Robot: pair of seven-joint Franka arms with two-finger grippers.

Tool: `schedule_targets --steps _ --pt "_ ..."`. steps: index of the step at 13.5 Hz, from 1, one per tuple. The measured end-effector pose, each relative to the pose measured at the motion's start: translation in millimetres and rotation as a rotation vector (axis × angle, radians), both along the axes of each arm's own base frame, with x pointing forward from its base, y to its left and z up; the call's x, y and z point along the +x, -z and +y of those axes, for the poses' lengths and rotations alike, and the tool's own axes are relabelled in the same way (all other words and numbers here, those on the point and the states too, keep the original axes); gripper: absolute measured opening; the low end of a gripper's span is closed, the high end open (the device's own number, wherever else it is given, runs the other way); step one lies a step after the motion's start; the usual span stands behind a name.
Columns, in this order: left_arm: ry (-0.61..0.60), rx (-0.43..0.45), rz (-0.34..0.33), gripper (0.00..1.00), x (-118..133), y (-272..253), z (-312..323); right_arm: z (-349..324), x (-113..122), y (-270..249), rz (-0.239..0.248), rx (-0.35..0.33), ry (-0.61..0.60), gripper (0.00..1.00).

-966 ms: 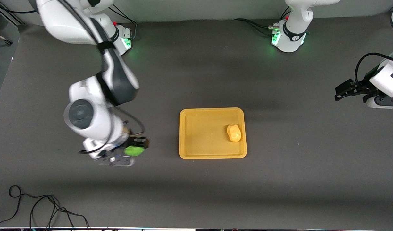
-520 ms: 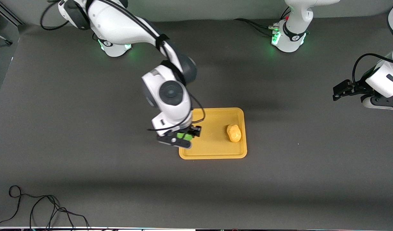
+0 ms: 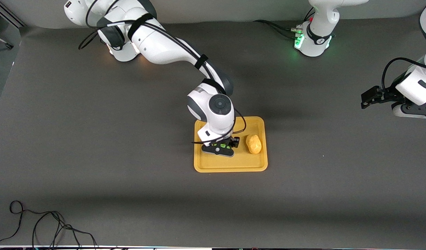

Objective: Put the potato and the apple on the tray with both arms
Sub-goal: 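Carry the green apple with the right gripper over the tray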

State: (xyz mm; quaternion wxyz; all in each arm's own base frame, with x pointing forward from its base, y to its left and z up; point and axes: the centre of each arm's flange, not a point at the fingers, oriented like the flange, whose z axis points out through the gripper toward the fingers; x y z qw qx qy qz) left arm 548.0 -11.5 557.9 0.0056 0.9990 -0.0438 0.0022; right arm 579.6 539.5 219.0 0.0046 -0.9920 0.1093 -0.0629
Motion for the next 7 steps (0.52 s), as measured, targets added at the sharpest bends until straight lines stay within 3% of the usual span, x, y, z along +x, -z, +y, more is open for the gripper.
schedule_targets --steps 7 --pt "0.001 0.0 0.02 1.0 -1.0 5.1 -0.2 10.2 -11.1 32.0 -0.002 0.003 -0.008 0.78"
